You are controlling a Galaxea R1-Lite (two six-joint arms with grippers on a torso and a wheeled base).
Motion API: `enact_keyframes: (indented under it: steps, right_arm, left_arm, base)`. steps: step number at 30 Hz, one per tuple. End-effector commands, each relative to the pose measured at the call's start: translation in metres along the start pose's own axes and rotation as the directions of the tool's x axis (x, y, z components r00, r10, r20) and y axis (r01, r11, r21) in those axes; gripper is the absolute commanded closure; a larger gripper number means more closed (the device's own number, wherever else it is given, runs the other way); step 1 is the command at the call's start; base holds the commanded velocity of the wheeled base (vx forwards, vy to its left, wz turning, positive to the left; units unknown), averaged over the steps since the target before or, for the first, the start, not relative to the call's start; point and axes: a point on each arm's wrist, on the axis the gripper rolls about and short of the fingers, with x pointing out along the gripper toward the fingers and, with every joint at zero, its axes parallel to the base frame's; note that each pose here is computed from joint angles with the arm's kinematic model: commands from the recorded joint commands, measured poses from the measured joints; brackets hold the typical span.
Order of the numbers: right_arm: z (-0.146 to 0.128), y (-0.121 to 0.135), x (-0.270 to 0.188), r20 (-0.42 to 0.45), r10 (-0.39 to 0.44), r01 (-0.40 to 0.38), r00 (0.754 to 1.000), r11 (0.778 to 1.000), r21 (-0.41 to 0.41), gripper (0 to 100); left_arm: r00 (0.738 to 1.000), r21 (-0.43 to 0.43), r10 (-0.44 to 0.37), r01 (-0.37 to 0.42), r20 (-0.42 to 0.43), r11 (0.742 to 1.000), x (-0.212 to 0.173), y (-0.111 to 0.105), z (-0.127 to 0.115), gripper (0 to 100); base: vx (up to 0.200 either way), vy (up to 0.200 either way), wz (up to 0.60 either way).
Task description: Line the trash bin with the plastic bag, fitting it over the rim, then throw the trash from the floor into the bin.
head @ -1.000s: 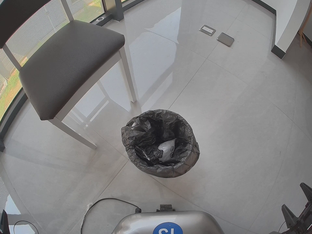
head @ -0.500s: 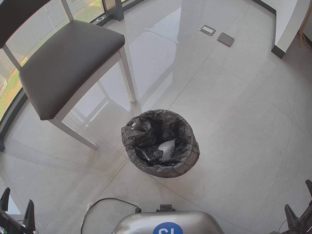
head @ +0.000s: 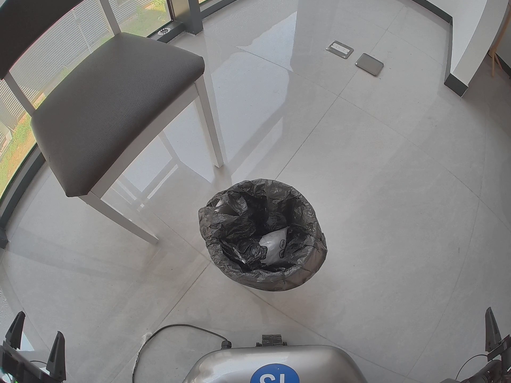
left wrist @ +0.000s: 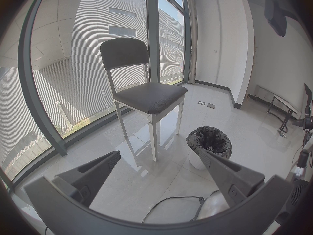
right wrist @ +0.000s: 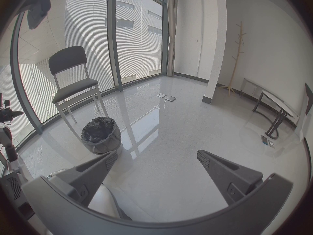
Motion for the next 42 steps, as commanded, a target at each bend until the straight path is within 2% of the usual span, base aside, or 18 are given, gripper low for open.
enact_keyframes:
  steps: [1, 2, 4, 5, 15, 42]
  right_arm:
    - [-0.0052, 0.0009, 0.0001, -0.006, 0.022, -0.022, 1.0, 1.0, 0.014, 0]
    - [-0.0053, 0.0012, 0.0001, -0.007, 0.037, -0.037, 0.999, 0.999, 0.022, 0]
    - [-0.0131, 0.0023, -0.0007, -0.089, 0.066, -0.061, 0.994, 0.997, 0.053, 0]
    - [-0.0133, 0.0022, -0.001, -0.097, 0.065, -0.06, 0.993, 0.997, 0.056, 0]
    - [-0.0119, 0.0023, -0.0004, -0.072, 0.066, -0.06, 0.995, 0.994, 0.087, 0]
    - [-0.0119, 0.0024, -0.0004, -0.072, 0.069, -0.064, 0.995, 0.995, 0.078, 0]
  left_arm:
    - [1.0, -0.001, 0.001, -0.001, -0.006, 1.0, 0.0003, -0.0001, -0.0051, 0]
    - [1.0, -0.001, 0.001, -0.001, -0.006, 1.0, 0.0003, -0.0001, -0.0051, 0]
    - [1.0, -0.001, 0.001, -0.001, -0.008, 1.0, 0.0003, -0.0001, -0.0053, 0]
    - [1.0, -0.001, 0.001, -0.001, -0.006, 1.0, 0.0003, -0.0001, -0.0051, 0]
    - [1.0, -0.001, 0.001, -0.001, -0.006, 1.0, 0.0003, -0.0001, -0.0051, 0]
    - [1.0, -0.001, 0.001, -0.001, -0.006, 1.0, 0.0003, -0.0001, -0.0051, 0]
  base:
    - [0.0, 0.0, 0.0]
    - [0.0, 0.0, 0.0]
    - [0.0, 0.0, 0.0]
    - [0.0, 0.0, 0.0]
    - [0.0, 0.0, 0.0]
    - [0.0, 0.0, 0.0]
